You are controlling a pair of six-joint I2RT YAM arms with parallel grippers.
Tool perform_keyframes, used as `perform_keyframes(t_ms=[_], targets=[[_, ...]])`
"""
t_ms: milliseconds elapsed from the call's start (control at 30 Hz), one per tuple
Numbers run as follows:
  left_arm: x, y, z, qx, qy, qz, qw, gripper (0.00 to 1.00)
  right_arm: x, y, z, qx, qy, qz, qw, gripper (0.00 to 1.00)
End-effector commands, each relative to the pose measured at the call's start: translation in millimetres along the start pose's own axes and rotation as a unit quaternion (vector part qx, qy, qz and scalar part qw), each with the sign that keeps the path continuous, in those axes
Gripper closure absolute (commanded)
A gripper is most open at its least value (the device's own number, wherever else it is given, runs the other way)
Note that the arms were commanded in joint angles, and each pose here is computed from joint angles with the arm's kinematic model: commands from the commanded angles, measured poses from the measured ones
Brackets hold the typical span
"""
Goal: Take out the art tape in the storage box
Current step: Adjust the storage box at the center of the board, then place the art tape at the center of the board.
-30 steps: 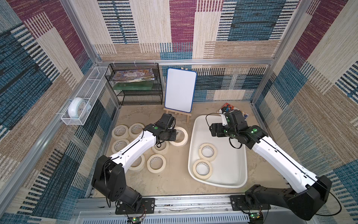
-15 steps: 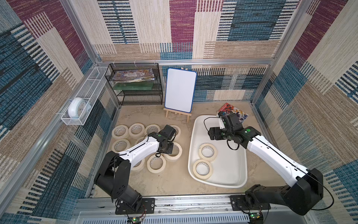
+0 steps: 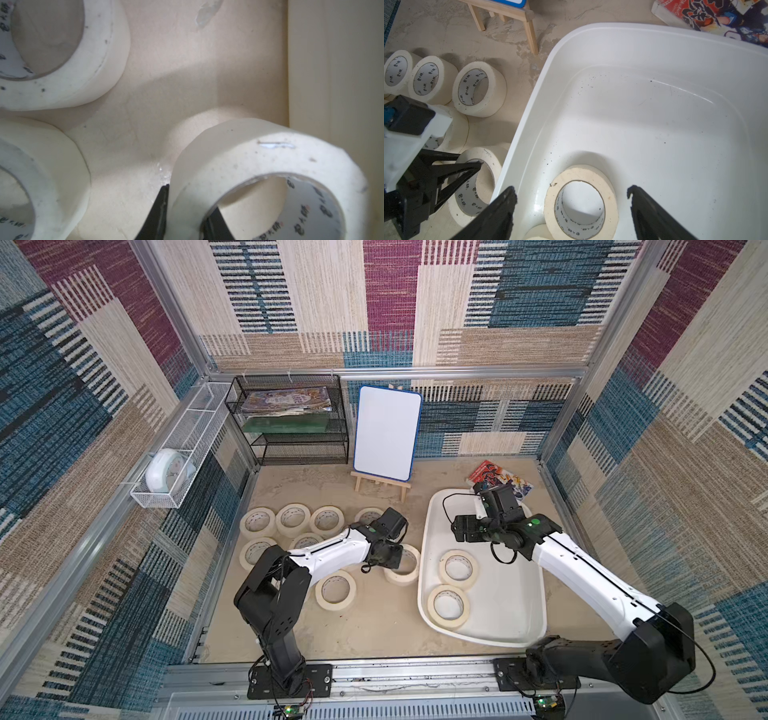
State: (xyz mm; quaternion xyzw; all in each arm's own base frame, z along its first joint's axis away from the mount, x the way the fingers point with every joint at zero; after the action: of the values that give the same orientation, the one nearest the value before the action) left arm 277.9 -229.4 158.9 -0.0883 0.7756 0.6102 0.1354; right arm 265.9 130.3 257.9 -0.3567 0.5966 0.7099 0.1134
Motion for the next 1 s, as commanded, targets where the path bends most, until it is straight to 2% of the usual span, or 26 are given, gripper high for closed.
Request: perform_keyframes(t_ms=[0, 133, 300, 567, 733, 833, 900, 967], targets=[[-10.4, 8.3, 0.9, -0.019, -0.005, -0.032, 0.999, 1.0, 5.1, -12.1, -0.1, -0.001, 0.003, 0.014, 1.0, 0.11], [-16.4, 4.7, 23.8, -0.059, 0.002, -0.04, 0.997, 1.0, 21.4, -21.0, -5.2, 0.013, -0.002, 0.042, 0.999, 0.11], [-25.6, -8.6, 47.9, -0.065, 0.029, -0.039, 0.997, 1.0, 39.0, -14.3, -13.6, 0.034, -0.022, 0.049, 0.998, 0.12], [-27.6, -32.7, 58.1, -0.076, 0.037, -0.018, 0.996, 1.0, 73.5, -29.1, -14.8, 0.029, -0.045, 0.097, 0.994, 0.13], [-32.4, -40.2, 67.3, -0.087, 0.047, -0.019, 0.995, 0.99, 92.7, -44.8, -26.7, 0.052, -0.064, 0.123, 0.989, 0.16], [-36.0, -38.8, 70.2, -0.085, 0.052, -0.021, 0.995, 0.85, 99.3, -51.0, -29.4, 0.045, -0.07, 0.132, 0.988, 0.19], [-37.7, -35.1, 68.7, -0.081, 0.05, -0.023, 0.995, 0.69, 100.2, -54.4, -27.6, 0.03, -0.076, 0.13, 0.988, 0.21], [-38.9, -30.3, 67.1, -0.076, 0.051, -0.025, 0.996, 0.59, 102.6, -59.5, -26.3, 0.02, -0.078, 0.134, 0.988, 0.22]])
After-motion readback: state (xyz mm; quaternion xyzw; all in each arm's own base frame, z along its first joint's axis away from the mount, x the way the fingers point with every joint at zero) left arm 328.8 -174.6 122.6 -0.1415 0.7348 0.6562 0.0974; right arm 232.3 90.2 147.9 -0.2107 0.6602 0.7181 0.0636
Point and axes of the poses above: each gripper's point midway between its finger pads, its own y axis back along the fingers, its own z axis along the line the jaws close on, x = y × z, the point moved 10 cm from there along y, back along the fingers, and after that the axes turned 14 degrees about y, right-handed, at the moved point
